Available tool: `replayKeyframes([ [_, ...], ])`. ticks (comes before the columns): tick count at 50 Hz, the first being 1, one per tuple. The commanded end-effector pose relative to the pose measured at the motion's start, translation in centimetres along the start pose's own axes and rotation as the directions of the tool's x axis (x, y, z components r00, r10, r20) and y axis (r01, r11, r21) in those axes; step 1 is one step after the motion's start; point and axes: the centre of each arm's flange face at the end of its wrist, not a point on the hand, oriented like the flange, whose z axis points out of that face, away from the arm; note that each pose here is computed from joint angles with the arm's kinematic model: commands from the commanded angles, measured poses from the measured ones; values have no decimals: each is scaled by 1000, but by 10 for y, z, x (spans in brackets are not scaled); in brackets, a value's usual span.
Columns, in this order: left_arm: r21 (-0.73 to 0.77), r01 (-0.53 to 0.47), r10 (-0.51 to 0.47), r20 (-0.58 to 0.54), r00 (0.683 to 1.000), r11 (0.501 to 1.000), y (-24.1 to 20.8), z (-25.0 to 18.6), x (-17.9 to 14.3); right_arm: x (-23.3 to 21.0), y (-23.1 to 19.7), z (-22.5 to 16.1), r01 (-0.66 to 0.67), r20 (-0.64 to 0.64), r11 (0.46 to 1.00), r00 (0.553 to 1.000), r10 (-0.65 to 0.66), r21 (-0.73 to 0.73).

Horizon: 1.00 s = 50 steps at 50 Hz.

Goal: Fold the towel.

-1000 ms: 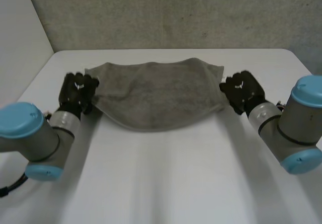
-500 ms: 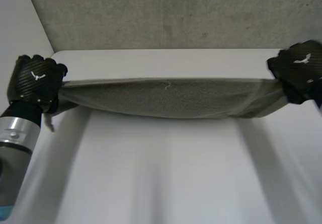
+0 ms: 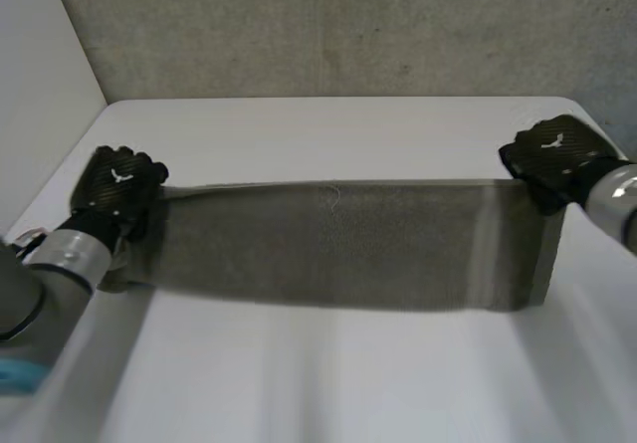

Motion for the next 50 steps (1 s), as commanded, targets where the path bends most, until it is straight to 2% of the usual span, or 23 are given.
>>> replayKeyframes([
  [1, -19, 5, -6, -29, 1000, 1000, 26, 46, 11, -16, 21, 57, 12, -18, 998, 1000, -13, -62],
  [10, 19, -4, 4, -24, 1000, 1000, 36, 82, 13, -28, 35, 98, 21, -32, 998, 999, -23, -54],
  [15, 36, -6, 7, -31, 999, 999, 41, 98, 20, -30, 38, 122, 44, -108, 999, 993, -46, -27],
  [20, 50, -10, 11, -26, 1000, 999, 48, 115, 23, -37, 41, 133, 53, -136, 998, 989, -55, -15],
  [29, 33, -1, 3, -43, 999, 999, 44, 111, 30, -43, 37, 131, 47, -166, 998, 985, -53, -37],
  [32, 43, 2, 0, -45, 999, 999, 32, 108, 29, -41, 29, 124, 26, -187, 999, 982, -32, -33],
  [34, 46, 1, 0, -33, 999, 999, 24, 105, 24, -30, -2, 104, -30, -216, 999, 976, 37, 35],
  [37, 43, 3, -4, 5, 1000, 999, 7, 96, 12, -24, -12, 92, -69, -225, 996, 971, 81, 62],
  [42, 47, 6, -9, 67, 998, 999, -19, 73, -5, -15, -31, 46, -179, -220, 978, 955, 199, 108],
  [45, 55, 25, -29, 81, 996, 998, -31, 56, -11, -16, -32, 36, -188, -217, 976, 954, 208, 106],
  [50, 53, 84, -88, 81, 993, 995, -36, 38, -12, -38, -10, 10, -203, -170, 979, 964, 202, 13],
])
